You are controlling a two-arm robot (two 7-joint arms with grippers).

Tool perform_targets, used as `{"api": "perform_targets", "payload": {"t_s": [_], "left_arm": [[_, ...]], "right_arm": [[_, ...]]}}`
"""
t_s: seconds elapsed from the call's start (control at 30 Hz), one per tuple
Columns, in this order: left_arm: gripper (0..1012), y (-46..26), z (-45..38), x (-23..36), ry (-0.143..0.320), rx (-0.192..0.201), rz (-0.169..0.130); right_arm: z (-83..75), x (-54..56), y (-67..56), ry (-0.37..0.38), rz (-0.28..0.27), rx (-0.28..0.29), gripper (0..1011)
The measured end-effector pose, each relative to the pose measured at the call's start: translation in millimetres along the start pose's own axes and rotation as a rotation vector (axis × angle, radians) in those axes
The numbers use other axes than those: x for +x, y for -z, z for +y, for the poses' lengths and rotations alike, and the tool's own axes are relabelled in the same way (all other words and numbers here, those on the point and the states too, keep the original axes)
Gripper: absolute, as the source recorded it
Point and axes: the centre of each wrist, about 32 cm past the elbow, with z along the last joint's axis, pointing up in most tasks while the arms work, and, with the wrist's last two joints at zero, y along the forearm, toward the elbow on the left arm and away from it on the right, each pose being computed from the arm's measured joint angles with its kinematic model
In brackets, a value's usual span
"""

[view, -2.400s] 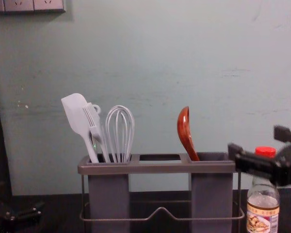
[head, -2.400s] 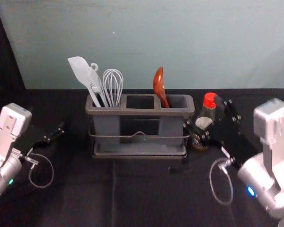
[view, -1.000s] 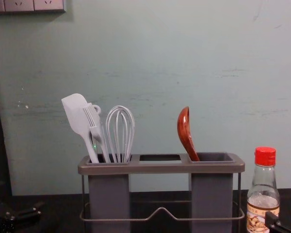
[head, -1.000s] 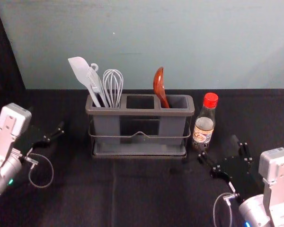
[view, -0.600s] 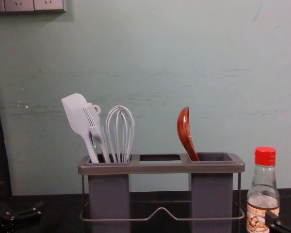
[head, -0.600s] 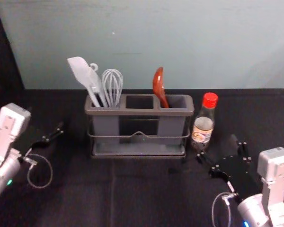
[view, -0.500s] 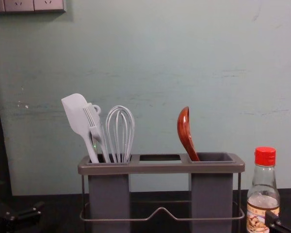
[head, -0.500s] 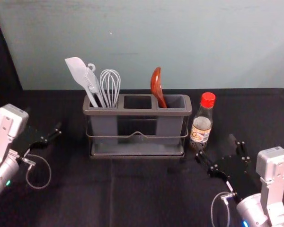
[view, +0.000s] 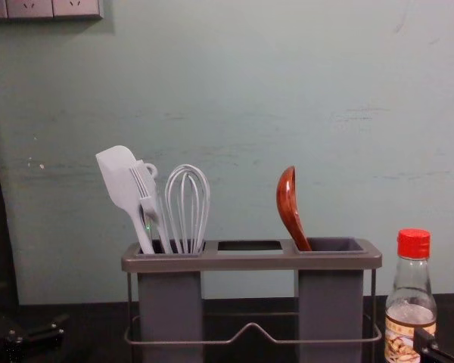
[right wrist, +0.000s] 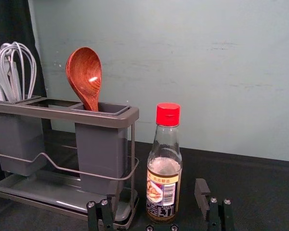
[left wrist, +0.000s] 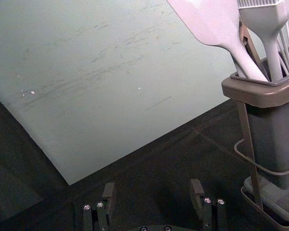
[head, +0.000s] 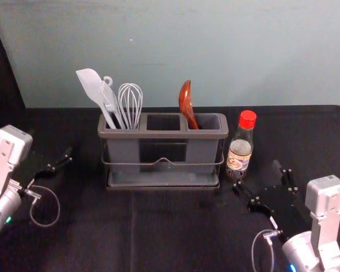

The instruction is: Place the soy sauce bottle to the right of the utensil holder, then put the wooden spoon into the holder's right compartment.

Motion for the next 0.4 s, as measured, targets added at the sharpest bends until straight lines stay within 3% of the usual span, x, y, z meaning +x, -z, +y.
{"api": "perform_targets", "payload": {"t_s": [0.4], "left_arm": [[1011,0.0,0.0,0.0,0.000,0.000,0.000]], "right_arm": [[0.0,0.0,0.0,0.001,0.000,0.000,1003]]}}
